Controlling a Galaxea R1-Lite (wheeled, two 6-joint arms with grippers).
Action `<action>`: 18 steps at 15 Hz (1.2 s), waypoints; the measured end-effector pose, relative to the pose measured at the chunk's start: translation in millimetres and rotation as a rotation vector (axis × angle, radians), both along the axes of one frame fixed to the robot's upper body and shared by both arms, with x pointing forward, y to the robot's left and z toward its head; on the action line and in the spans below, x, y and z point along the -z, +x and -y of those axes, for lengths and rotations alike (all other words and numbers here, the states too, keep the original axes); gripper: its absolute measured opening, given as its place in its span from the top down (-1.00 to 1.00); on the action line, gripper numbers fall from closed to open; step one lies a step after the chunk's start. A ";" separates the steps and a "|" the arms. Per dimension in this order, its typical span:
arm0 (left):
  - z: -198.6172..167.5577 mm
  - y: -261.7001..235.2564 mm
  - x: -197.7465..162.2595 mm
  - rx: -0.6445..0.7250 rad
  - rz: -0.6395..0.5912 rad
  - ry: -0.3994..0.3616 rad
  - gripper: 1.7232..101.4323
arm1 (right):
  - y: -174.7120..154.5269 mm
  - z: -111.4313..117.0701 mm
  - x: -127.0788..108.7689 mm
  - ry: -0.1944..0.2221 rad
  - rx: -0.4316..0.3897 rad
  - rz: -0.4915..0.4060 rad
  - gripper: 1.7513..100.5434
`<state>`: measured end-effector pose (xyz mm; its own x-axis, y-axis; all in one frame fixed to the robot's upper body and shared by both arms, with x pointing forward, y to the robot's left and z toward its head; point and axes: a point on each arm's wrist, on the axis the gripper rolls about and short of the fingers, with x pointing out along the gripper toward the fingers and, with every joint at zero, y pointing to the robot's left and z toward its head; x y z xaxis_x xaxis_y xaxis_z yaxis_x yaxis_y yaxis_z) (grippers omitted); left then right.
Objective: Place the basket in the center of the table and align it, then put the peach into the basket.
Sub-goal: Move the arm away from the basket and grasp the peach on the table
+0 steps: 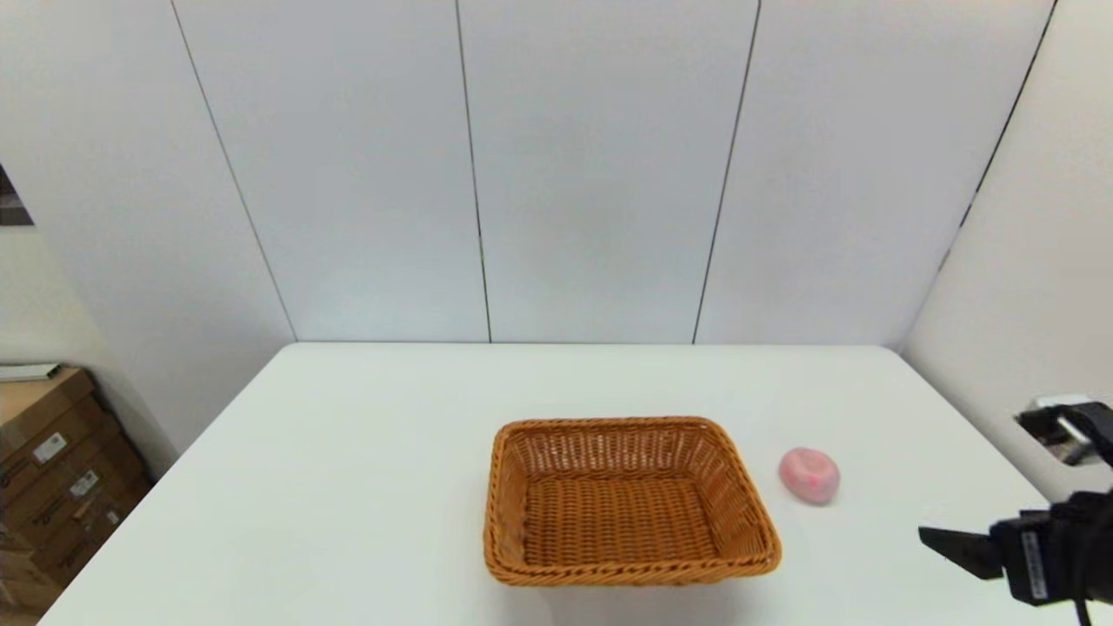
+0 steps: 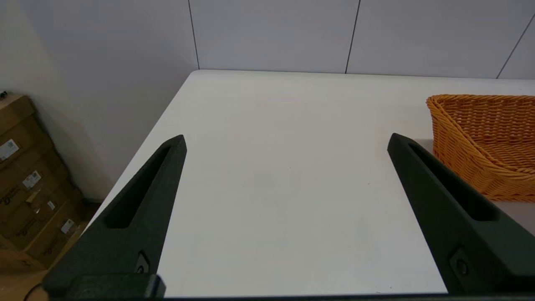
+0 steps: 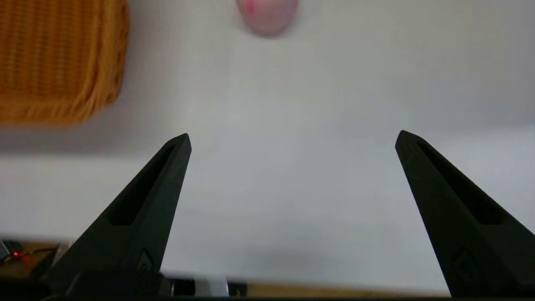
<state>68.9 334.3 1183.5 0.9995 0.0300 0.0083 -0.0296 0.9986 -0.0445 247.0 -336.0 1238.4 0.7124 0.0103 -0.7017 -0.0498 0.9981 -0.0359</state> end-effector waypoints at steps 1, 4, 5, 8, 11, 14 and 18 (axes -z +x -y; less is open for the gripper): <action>0.0 0.0 0.0 0.000 0.000 0.000 -0.93 | 21.4 -0.4 6.8 0.010 0.005 -0.002 -0.93; 0.0 0.0 0.0 0.000 0.000 0.000 -0.93 | 70.5 -3.0 18.9 0.067 0.046 0.014 -0.93; 0.0 0.0 0.0 0.000 0.000 0.000 -0.93 | 79.8 -3.5 23.5 0.075 0.052 0.000 -0.93; 0.0 0.0 -0.1 0.000 0.001 -0.003 -0.93 | 97.8 -4.3 36.9 0.083 0.062 -0.049 -0.93; 0.0 0.1 0.2 0.000 0.001 -0.004 -0.93 | 110.7 -4.9 52.3 0.079 0.064 -0.102 -0.93; 0.0 0.1 0.3 0.000 0.000 -0.009 -0.93 | 122.2 -5.1 66.3 0.076 0.065 -0.144 -0.93; 0.0 0.1 0.3 0.000 0.000 -0.005 -0.93 | 136.5 -8.0 78.9 0.074 0.059 -0.173 -0.93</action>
